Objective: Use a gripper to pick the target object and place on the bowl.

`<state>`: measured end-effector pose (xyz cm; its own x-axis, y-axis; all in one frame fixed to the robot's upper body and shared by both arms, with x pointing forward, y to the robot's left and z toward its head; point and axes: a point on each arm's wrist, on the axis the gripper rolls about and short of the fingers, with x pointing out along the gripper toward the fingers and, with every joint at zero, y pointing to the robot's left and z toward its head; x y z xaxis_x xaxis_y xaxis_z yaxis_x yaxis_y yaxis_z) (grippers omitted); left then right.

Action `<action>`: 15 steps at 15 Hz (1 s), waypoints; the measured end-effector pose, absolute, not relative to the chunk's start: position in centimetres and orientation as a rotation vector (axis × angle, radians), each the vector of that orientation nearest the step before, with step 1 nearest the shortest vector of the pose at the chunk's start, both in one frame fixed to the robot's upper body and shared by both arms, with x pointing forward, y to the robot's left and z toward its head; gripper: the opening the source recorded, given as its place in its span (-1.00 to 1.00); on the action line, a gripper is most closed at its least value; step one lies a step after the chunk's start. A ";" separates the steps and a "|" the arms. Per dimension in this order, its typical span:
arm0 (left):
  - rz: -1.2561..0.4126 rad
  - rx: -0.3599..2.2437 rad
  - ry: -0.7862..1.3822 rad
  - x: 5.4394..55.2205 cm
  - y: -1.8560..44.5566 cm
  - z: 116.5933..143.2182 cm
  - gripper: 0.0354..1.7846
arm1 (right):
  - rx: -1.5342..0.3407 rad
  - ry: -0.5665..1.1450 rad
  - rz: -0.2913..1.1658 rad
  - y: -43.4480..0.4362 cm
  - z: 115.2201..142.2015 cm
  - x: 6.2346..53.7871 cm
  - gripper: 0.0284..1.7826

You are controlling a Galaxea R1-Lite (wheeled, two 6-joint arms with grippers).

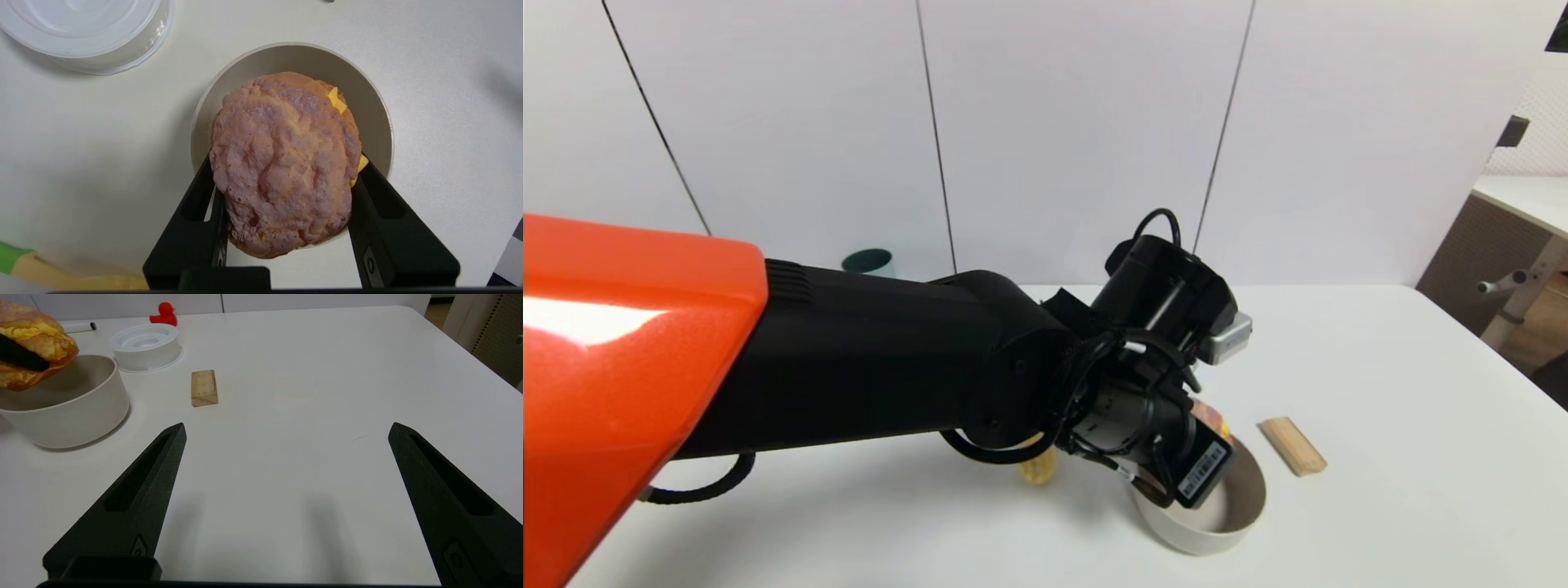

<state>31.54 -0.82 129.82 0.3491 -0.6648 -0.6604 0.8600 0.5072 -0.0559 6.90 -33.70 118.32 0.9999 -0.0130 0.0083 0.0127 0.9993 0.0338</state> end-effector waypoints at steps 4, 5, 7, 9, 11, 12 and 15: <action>-1.017 0.333 0.674 31.3 -1.0 129.9 0.28 | 0.033 -0.009 -0.013 -33.7 118.3 6.9 0.92; -1.018 0.333 0.671 31.3 -1.0 130.0 0.37 | 0.034 -0.009 -0.013 -33.7 118.3 6.9 0.92; -1.019 0.332 0.662 31.2 -0.8 130.3 0.50 | 0.034 -0.009 -0.013 -33.7 118.3 6.9 0.92; -1.021 0.328 0.648 31.1 -0.6 130.8 0.59 | 0.034 -0.009 -0.012 -33.7 118.3 6.9 0.92; -1.022 0.323 0.638 31.0 -0.4 131.3 0.65 | 0.034 -0.009 -0.012 -33.7 118.3 6.9 0.92; -1.022 0.323 0.635 30.9 -0.4 131.4 0.69 | 0.033 -0.009 -0.012 -33.7 118.3 6.9 0.92; -1.031 0.323 0.630 30.6 -0.5 131.6 0.76 | 0.034 -0.009 -0.012 -33.7 118.3 6.9 0.92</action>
<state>30.57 -0.47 131.57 0.3607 -0.6930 -0.6242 0.8715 0.4888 -0.0390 6.90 -33.70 118.32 0.9999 -0.0126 0.0085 0.0123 0.9994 0.0338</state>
